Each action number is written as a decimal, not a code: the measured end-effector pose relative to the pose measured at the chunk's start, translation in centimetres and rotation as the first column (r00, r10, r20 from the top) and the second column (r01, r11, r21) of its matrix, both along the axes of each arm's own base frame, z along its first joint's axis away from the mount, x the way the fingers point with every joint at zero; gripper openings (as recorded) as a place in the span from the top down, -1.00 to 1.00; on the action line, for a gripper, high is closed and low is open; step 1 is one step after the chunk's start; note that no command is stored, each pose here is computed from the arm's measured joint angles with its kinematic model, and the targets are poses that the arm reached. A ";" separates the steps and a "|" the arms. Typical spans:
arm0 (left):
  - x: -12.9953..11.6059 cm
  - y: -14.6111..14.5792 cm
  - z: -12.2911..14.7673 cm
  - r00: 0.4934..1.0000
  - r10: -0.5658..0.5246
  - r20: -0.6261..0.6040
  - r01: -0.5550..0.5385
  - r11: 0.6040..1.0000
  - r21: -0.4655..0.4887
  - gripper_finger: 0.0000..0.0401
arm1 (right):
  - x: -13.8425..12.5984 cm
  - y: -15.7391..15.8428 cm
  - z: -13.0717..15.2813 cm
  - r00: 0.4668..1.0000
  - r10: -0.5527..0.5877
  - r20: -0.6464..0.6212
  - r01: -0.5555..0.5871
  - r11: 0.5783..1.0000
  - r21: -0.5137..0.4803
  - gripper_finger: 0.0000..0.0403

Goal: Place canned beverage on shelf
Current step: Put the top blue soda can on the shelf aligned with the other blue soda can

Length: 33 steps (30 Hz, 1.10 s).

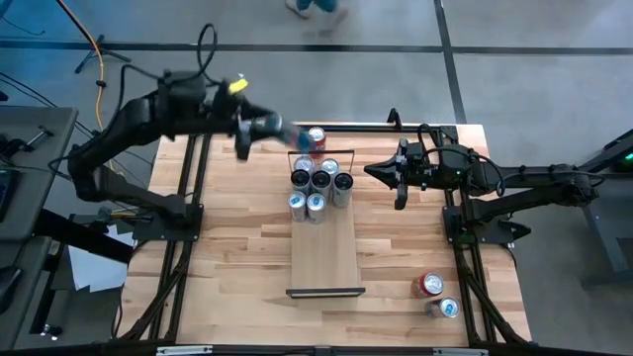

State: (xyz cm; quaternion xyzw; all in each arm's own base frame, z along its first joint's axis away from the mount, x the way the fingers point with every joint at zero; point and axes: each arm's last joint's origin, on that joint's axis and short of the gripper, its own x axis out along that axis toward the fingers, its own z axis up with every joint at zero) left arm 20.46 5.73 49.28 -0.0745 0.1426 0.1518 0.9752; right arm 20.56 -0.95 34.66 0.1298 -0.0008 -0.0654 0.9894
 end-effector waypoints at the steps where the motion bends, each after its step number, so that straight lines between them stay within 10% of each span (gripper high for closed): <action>1: 0.0 -0.9 0.1 0.998 -0.055 0.003 0.055 0.998 0.008 0.21 | 0.0 0.0 0.0 1.000 0.000 0.000 0.000 1.000 0.000 1.00; 8: 2.6 -6.8 -1.3 0.946 -0.307 -0.102 0.314 0.947 0.064 0.21 | 0.0 0.0 0.0 1.000 0.000 0.001 0.000 1.000 0.007 1.00; 16: 7.4 -12.3 -5.7 0.766 -0.526 -0.369 0.606 0.783 0.142 0.21 | 0.0 0.0 0.0 1.000 0.000 0.002 0.000 1.000 0.003 1.00; 33: 15.9 -15.2 -16.9 0.435 -0.544 -0.717 0.797 0.604 0.025 0.21 | 0.0 0.0 0.0 1.000 0.000 -0.005 0.000 1.000 0.000 1.00</action>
